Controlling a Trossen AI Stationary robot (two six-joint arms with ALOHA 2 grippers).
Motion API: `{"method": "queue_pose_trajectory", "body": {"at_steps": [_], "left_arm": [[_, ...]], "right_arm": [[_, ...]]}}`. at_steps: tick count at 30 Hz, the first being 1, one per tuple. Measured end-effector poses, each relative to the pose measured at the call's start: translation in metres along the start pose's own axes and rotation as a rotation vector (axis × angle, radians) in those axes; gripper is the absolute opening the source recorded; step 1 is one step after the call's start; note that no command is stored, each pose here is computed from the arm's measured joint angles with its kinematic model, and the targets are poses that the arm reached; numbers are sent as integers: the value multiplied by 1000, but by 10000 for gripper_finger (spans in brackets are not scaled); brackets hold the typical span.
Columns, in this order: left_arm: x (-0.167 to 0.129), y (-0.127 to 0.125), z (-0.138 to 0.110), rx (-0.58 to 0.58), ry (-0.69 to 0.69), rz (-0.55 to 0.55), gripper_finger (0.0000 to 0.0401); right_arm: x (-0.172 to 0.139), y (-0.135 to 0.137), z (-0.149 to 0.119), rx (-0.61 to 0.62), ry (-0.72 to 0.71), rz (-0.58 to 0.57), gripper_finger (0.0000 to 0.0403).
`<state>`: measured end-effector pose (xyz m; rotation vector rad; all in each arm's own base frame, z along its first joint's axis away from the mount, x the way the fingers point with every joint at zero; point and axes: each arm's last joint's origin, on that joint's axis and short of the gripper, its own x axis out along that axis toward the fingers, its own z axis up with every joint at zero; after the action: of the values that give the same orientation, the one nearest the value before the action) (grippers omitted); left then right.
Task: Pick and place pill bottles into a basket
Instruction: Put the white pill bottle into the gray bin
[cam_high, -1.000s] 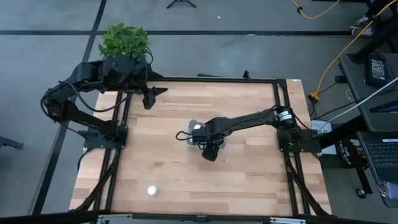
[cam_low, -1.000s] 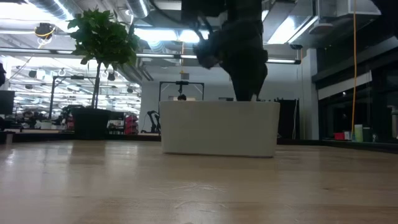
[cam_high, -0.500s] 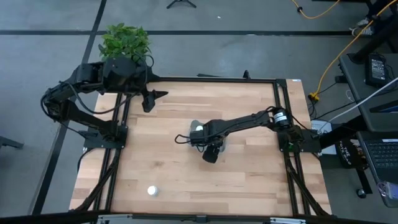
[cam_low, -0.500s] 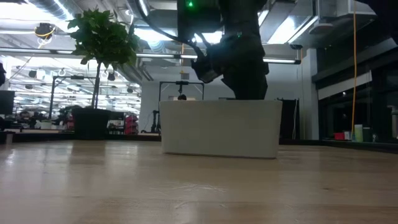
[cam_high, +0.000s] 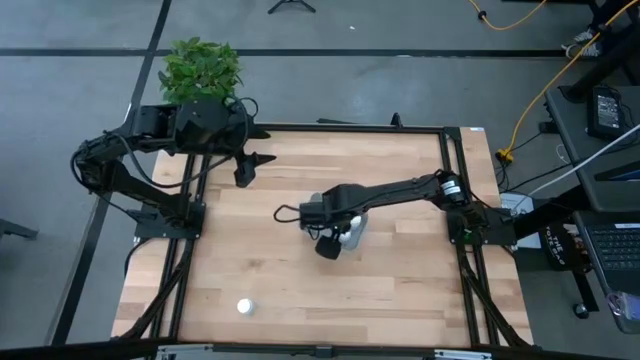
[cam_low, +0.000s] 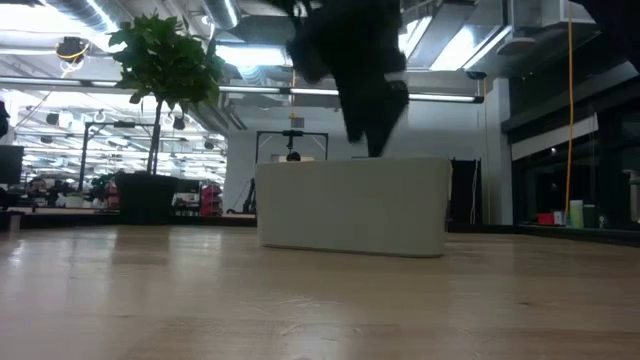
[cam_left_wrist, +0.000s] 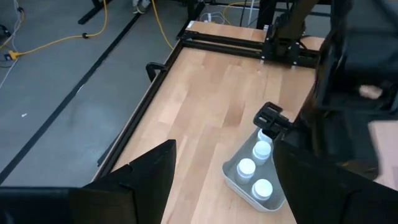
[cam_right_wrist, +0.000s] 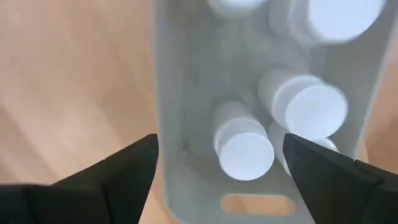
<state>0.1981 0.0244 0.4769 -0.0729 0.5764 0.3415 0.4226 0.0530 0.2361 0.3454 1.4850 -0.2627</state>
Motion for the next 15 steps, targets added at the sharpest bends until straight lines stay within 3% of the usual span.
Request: {"method": "queue_pose_trajectory", "body": {"at_steps": [4, 7, 15], "left_arm": [[0, 0, 0, 0, 1, 1, 260], [1, 0, -2, 0, 24, -5, 260], [8, -5, -24, -70, 268, 13, 260]], "right_arm": [[-38, 6, 5, 4, -76, 41, 331], [-69, 9, 2, -1, -144, 10, 322], [-138, 2, -48, -18, -502, -488, 298]]}}
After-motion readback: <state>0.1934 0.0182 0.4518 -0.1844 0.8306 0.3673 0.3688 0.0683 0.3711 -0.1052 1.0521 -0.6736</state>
